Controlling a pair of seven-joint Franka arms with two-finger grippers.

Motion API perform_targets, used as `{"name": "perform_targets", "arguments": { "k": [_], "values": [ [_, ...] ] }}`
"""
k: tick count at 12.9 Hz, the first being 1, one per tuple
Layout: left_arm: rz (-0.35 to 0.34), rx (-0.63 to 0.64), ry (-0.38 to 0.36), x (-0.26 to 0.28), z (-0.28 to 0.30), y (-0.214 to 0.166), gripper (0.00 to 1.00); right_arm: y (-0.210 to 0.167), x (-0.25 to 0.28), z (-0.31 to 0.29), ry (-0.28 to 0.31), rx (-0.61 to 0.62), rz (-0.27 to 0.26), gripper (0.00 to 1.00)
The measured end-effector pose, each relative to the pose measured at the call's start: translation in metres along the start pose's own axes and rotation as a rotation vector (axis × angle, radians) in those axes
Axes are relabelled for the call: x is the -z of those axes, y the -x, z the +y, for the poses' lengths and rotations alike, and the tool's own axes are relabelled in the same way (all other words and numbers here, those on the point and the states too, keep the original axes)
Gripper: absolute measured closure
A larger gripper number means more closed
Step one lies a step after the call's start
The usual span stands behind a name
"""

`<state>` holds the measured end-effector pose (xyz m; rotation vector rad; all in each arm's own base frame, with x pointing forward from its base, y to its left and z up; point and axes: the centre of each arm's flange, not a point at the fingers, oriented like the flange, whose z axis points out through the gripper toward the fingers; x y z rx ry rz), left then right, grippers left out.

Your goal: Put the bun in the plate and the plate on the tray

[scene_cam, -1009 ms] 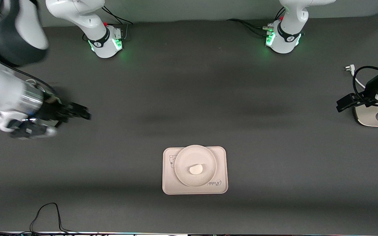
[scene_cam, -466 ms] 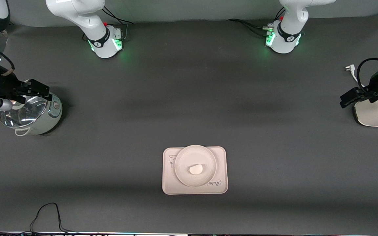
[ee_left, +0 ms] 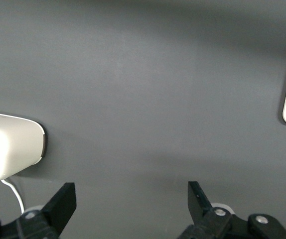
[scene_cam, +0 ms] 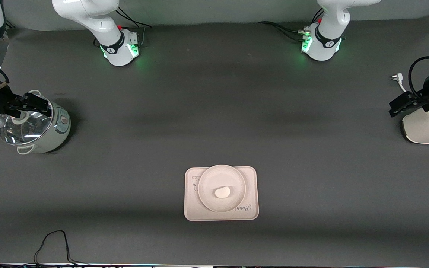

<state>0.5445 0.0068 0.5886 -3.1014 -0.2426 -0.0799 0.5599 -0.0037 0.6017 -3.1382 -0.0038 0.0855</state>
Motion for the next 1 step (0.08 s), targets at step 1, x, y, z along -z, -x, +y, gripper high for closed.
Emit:
{"name": "perform_targets", "arguments": {
  "k": [1],
  "values": [
    [-0.001,0.001,0.0,-0.0002,-0.0006,0.0,0.0,0.0,0.0,0.0008,0.002,-0.001,0.0,0.0]
  ]
}}
